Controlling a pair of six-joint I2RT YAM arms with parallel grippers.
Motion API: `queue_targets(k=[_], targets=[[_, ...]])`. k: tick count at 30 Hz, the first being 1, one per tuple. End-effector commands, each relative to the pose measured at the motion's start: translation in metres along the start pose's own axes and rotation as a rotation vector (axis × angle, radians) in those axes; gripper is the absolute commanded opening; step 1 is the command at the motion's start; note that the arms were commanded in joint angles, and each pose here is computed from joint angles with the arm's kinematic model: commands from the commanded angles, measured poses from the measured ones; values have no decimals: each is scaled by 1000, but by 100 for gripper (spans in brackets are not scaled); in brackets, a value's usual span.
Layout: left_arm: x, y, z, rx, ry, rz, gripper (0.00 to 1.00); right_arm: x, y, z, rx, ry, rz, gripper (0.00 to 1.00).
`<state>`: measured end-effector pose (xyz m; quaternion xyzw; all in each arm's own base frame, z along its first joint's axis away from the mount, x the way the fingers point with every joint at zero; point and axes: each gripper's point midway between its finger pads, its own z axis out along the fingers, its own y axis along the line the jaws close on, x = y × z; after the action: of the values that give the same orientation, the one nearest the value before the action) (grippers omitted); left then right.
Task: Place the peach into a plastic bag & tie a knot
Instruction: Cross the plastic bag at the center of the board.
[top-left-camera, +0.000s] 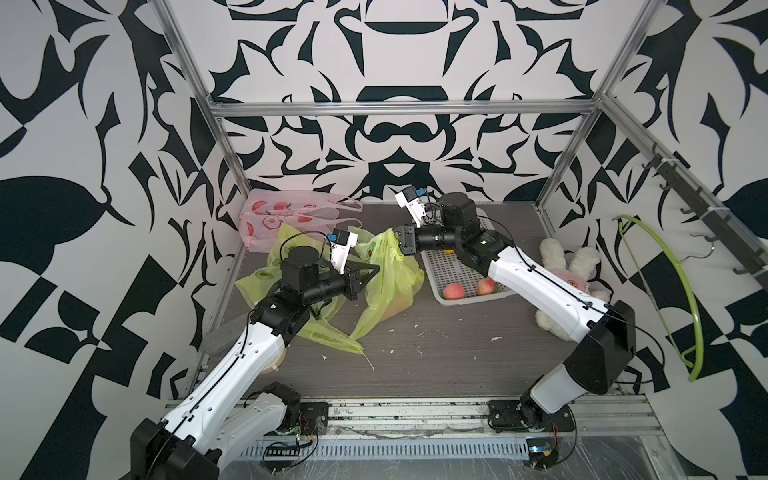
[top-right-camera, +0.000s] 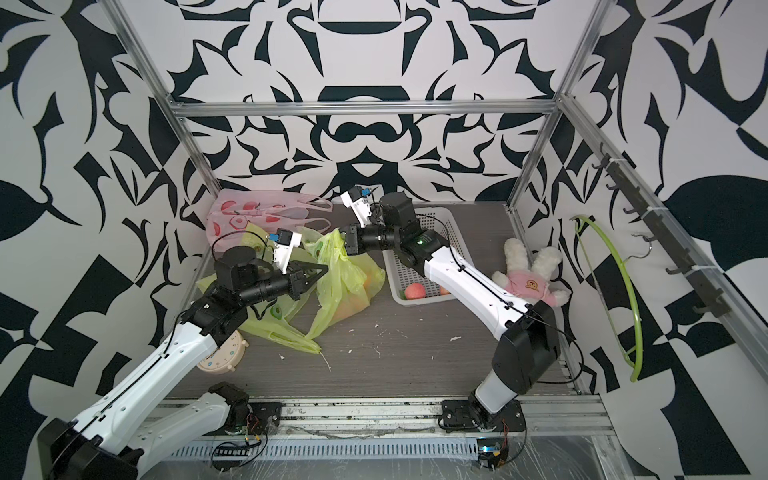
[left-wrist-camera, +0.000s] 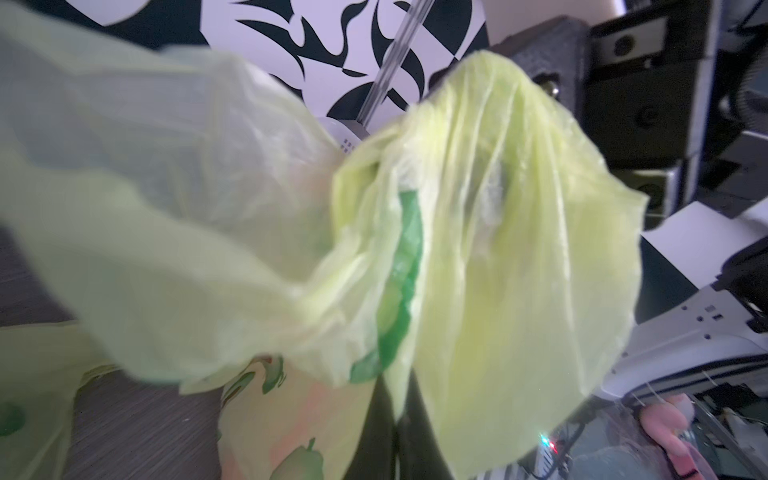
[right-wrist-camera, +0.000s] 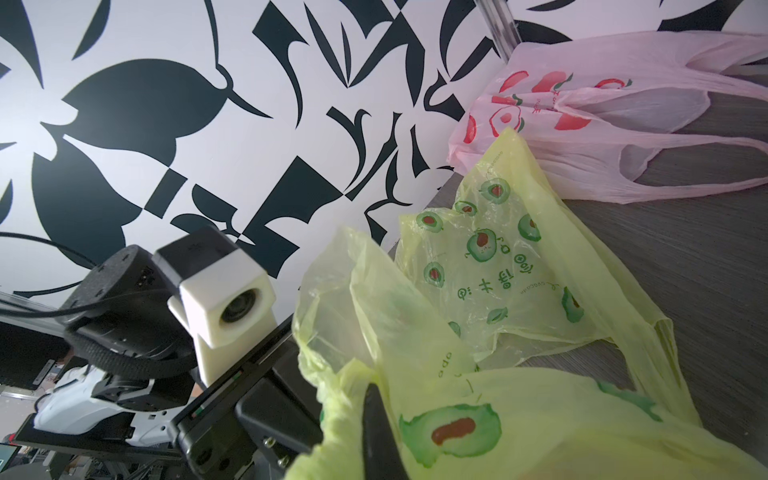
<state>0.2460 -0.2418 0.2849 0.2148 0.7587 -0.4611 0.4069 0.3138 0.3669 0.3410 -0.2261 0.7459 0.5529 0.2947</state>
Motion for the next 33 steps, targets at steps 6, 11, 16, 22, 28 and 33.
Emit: queue_targets(k=[6, 11, 16, 22, 28, 33], targets=[[56, -41, 26, 200, 247, -86, 0, -83, 34, -28, -87, -378, -126, 0], [63, -24, 25, 121, 225, -88, 0, -91, 48, -26, -193, -386, -83, 0], [65, 0, 22, 67, 177, -121, 0, -94, 58, -34, -261, -414, -44, 0], [67, 11, 34, 74, 147, -162, 0, -102, 63, -41, -348, -492, 27, 0], [66, 37, 31, -13, 114, -218, 0, -102, 73, -43, -395, -461, 34, 0], [59, 38, 10, -89, 98, -187, 18, -92, 67, -41, -304, -406, -11, 0]])
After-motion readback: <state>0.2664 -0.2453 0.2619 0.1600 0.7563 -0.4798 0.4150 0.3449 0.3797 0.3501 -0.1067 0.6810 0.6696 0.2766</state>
